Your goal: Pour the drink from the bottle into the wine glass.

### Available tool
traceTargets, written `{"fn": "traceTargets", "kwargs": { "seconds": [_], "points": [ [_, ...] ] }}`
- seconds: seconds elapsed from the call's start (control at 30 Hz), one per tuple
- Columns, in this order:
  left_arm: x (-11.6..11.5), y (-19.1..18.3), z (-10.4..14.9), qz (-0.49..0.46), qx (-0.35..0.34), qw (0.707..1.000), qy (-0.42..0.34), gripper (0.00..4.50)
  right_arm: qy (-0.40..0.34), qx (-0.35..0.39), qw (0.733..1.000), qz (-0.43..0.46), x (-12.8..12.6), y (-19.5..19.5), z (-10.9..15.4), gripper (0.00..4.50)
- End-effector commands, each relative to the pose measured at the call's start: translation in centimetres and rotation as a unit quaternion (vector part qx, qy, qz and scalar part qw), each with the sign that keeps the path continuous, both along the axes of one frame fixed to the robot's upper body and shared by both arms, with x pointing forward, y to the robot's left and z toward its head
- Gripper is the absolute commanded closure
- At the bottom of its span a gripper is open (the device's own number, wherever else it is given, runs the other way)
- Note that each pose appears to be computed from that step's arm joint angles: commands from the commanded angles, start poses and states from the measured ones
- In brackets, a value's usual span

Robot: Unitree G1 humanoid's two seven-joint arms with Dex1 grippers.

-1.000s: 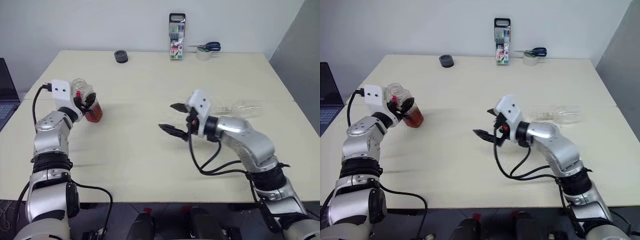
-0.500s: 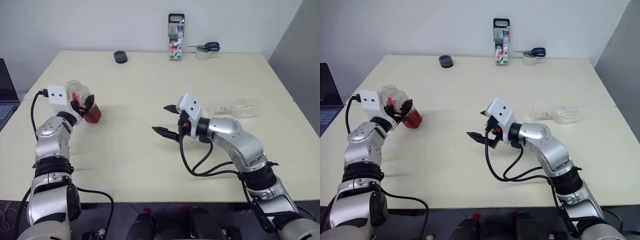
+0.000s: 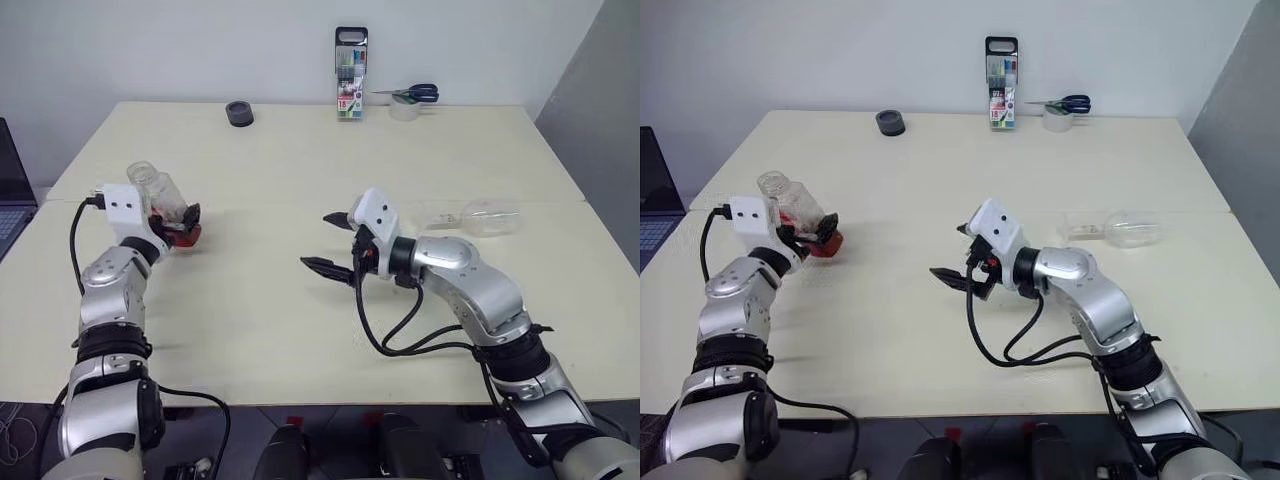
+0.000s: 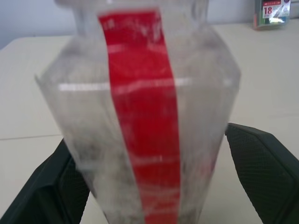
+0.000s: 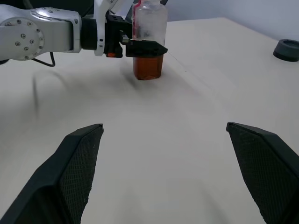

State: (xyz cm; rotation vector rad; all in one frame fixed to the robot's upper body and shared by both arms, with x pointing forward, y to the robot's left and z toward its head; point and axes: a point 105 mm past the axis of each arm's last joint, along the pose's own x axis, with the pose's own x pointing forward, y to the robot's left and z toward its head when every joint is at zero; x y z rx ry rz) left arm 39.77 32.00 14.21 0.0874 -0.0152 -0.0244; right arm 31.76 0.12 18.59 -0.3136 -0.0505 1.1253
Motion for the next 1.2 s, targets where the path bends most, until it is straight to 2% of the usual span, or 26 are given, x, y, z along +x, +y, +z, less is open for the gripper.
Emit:
{"fn": "traceTargets", "kwargs": {
  "seconds": [0.03,0.33,0.57,0.7,0.8,0.9,1.0,1.03,1.1,1.2],
  "points": [
    [-0.4,0.0,0.7,0.006,0.022,0.999,-0.024,0.03,-0.037,-0.001,0.999,-0.003,-0.2,0.1,0.2,0.0],
    [-2.0,0.2,-1.4,0.023,0.024,0.999,-0.02,0.03,-0.044,-0.01,0.999,-0.022,-0.7,-0.9,-1.4,0.0],
    [-5.6,-1.1,-3.7,0.006,0.071,0.997,0.007,0.03,-0.004,0.014,0.998,-0.059,-1.7,-3.6,-2.2,0.0],
    [-7.6,-4.5,-5.2,-0.07,0.067,0.995,0.033,0.03,0.045,0.054,0.991,-0.116,-2.5,-6.0,-2.6,0.0],
    [-8.1,-7.8,-5.6,-0.139,0.042,0.988,0.045,0.03,0.087,0.105,0.975,-0.174,-3.0,-7.6,-2.7,0.0],
    [-8.2,-11.9,-4.7,-0.238,0.045,0.969,0.037,0.03,0.143,0.157,0.945,-0.248,-2.4,-9.5,-3.5,0.0],
    [-8.1,-15.1,-3.0,-0.336,0.07,0.939,0.017,0.03,0.193,0.24,0.897,-0.318,-1.1,-11.5,-3.6,0.0],
    [-8.0,-15.7,-2.5,-0.358,0.077,0.93,0.012,0.03,0.216,0.285,0.869,-0.342,-0.5,-12.3,-3.5,0.0],
    [-7.6,-16.7,-1.5,-0.394,0.072,0.916,0.008,0.03,0.247,0.337,0.831,-0.366,0.2,-13.0,-3.7,0.0],
    [-7.2,-17.5,-0.6,-0.434,0.073,0.898,0.005,0.03,0.267,0.373,0.794,-0.399,1.3,-14.0,-4.1,0.0]
  ]
}}
